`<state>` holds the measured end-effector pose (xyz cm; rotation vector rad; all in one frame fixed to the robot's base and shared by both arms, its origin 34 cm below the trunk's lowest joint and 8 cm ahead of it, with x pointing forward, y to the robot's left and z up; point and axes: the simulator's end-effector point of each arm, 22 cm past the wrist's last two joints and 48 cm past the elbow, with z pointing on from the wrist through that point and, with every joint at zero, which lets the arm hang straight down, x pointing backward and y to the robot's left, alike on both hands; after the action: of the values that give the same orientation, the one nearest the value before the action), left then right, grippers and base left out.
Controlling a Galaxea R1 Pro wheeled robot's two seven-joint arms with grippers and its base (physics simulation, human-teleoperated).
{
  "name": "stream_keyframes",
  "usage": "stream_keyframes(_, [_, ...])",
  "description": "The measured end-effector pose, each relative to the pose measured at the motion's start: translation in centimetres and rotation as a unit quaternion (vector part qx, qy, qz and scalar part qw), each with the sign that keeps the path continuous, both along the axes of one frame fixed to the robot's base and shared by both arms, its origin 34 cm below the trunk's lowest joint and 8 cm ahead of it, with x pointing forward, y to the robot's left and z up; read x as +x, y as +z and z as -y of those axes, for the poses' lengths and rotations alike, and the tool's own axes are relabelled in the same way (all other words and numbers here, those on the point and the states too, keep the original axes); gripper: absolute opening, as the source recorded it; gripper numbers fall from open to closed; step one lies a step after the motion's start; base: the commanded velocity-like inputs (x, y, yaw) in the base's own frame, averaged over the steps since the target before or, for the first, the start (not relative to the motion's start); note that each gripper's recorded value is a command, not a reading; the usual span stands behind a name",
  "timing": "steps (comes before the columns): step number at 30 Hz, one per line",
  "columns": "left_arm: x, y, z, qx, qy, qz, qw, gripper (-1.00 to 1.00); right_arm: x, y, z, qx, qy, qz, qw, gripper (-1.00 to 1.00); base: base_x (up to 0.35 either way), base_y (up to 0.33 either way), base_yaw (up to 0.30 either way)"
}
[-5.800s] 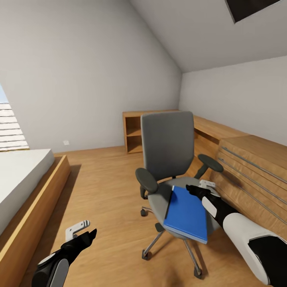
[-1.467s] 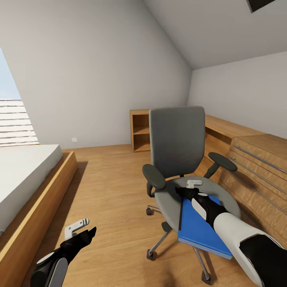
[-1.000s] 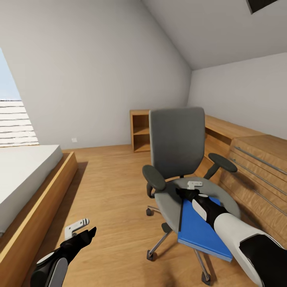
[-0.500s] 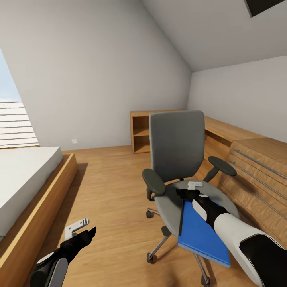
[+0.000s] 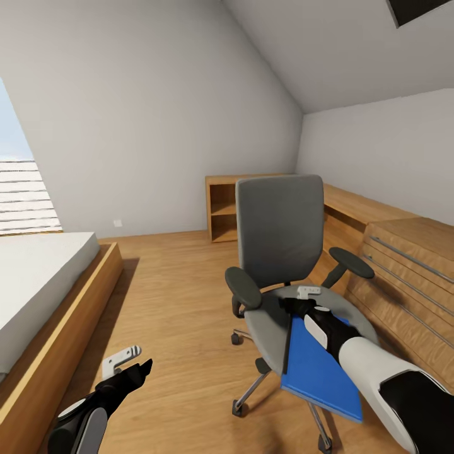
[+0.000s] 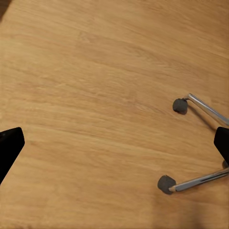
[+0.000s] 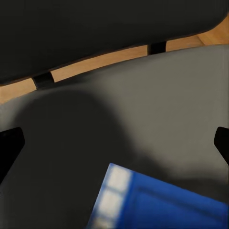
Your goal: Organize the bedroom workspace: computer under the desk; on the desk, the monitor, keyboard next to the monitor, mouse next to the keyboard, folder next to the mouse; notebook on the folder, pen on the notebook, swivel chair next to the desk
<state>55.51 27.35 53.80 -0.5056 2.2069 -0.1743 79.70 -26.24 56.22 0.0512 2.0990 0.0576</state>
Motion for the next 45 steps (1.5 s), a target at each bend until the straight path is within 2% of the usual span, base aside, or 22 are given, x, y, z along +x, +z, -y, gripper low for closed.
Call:
stream_keyframes(6, [0.0,-0.1,0.0,0.0,0.0,-0.001,1.0,1.0,0.6,1.5,0.9,0.002,-0.001,0.014,0.9999,1.0,0.0,0.0,0.0])
stream_keyframes(11, [0.0,-0.2,0.1,0.0,-0.001,-0.002,1.0,1.0,0.1,2.1,0.5,0.006,0.013,0.014,0.9998,1.0,0.0,0.0,0.0])
stream_keyframes(17, [-0.1,-0.2,0.1,0.0,-0.001,-0.002,1.0,1.0,0.0,2.2,0.4,0.008,0.016,0.015,0.9997,1.0,0.0,0.0,0.0])
stream_keyframes(21, [-0.1,-0.2,0.1,0.0,-0.001,-0.003,1.0,1.0,-2.9,4.5,-0.1,0.065,0.028,0.031,0.997,1.0,0.0,0.0,0.0])
stream_keyframes(24, [-0.1,-0.2,0.1,0.0,-0.001,-0.003,1.0,1.0,-4.1,5.4,-0.1,0.083,0.028,0.034,0.9955,1.0,0.0,0.0,0.0])
stream_keyframes(26, [-0.1,-0.3,0.1,0.0,-0.001,-0.003,1.0,1.0,-4.6,5.7,0.4,0.085,0.019,0.035,0.9956,1.0,0.0,0.0,0.0])
stream_keyframes(30, [-0.1,-0.3,0.1,0.0,-0.001,-0.003,1.0,1.0,-4.9,7.1,1.4,0.071,-0.013,0.048,0.9962,1.0,0.0,0.0,0.0])
stream_keyframes(33, [-0.1,-0.4,0.1,-0.001,-0.001,-0.004,1.0,1.0,-6.6,8.6,1.8,0.056,-0.05,0.067,0.9949,1.0,0.0,0.0,0.0])
stream_keyframes(35, [-0.1,-0.4,0.1,-0.001,-0.001,-0.005,1.0,1.0,-7.5,9.4,1.8,0.052,-0.064,0.077,0.9936,1.0,0.0,0.0,0.0])
stream_keyframes(39, [-0.1,-0.5,0.1,-0.001,-0.001,-0.005,1.0,1.0,-8.7,10.3,1.8,0.052,-0.082,0.088,0.9914,1.0,0.0,0.0,0.0])
stream_keyframes(40, [-0.1,-0.5,0.1,-0.001,-0.001,-0.005,1.0,1.0,-9.0,10.5,2.1,0.081,-0.098,0.084,0.9883,1.0,0.0,0.0,0.0])
stream_keyframes(44, [-0.1,-0.5,0.1,-0.001,-0.001,-0.005,1.0,1.0,-9.0,10.6,2.7,0.118,-0.114,0.079,0.9833,1.0,-0.037,0.0,-0.05])
stream_keyframes(45, [-0.1,-0.4,0.0,0.0,0.0,-0.004,1.0,1.0,-9.0,10.4,2.7,0.144,-0.12,0.072,0.9797,1.0,-0.183,0.0,-0.212])
